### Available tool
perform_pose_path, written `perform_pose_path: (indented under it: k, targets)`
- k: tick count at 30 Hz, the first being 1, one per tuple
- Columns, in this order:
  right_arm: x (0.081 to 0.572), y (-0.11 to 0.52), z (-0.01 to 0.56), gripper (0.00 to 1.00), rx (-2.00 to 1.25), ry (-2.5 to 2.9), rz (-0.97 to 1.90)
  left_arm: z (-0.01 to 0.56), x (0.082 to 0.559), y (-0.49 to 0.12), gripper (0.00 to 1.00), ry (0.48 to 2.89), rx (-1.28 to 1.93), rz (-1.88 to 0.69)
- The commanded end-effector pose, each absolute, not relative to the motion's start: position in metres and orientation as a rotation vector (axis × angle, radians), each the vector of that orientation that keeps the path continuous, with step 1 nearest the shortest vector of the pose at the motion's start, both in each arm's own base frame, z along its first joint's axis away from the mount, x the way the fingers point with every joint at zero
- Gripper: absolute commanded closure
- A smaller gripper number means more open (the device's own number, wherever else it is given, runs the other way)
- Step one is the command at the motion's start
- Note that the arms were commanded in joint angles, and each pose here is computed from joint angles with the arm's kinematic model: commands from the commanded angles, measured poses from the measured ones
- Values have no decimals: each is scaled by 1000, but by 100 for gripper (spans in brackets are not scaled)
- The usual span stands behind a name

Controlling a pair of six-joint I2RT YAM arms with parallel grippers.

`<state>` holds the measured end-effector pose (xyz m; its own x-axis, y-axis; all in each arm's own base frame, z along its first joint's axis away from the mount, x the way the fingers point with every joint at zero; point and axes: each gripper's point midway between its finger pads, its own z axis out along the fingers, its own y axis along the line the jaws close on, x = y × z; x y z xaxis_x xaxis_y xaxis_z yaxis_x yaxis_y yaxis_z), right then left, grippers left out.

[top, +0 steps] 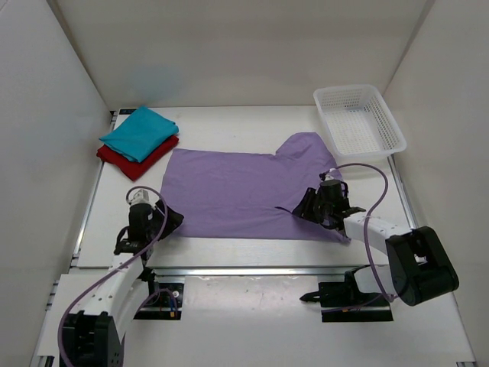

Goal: Fold and stack the t-shirts
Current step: Fold the flattened tshirt in 1/3 of the way

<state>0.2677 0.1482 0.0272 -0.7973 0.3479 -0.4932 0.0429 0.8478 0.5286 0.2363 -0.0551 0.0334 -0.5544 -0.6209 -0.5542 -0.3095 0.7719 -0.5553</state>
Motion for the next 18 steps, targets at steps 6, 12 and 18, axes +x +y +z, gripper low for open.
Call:
perform_pose_path:
  k: [6, 12, 18]
  targets:
    - [277, 152, 24, 73, 279, 2434, 678, 75, 241, -87, 32, 2125, -514, -556]
    - [292, 160, 43, 89, 261, 2386, 713, 62, 233, -120, 33, 2175, -442, -628]
    - [323, 166, 51, 100, 248, 2401, 764, 48, 220, -140, 34, 2211, -413, -690]
